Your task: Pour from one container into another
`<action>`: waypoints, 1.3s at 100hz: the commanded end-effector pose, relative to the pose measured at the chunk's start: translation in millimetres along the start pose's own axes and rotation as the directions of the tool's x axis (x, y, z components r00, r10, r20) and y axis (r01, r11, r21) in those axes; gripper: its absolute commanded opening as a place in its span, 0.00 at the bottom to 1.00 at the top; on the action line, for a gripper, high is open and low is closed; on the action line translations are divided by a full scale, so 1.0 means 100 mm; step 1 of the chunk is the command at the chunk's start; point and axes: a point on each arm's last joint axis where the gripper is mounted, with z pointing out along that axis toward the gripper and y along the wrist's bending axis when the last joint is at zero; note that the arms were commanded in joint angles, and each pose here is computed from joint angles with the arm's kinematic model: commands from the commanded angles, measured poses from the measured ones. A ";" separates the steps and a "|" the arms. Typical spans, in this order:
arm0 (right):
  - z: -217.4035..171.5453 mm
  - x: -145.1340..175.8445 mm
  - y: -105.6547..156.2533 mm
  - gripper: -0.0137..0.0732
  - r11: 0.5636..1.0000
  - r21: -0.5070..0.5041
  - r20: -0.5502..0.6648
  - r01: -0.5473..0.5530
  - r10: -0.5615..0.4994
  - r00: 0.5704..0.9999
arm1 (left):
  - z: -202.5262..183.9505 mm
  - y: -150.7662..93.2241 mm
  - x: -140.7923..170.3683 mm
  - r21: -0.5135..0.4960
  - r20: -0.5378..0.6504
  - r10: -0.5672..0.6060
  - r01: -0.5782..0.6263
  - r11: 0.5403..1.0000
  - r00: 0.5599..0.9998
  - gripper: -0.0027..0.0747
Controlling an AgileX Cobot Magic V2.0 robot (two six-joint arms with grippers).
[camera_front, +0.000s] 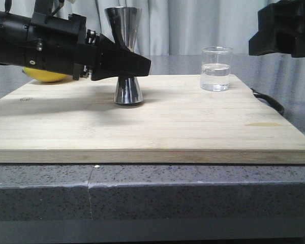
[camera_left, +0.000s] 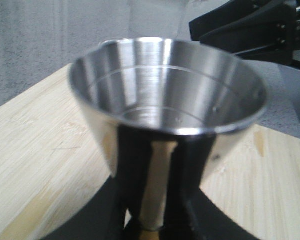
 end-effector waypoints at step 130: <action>0.64 0.05 0.30 0.68 0.988 -0.093 0.328 0.123 -0.086 0.941 | 0.08 -0.33 -0.72 0.140 0.180 0.071 -0.097 0.985 0.981 0.01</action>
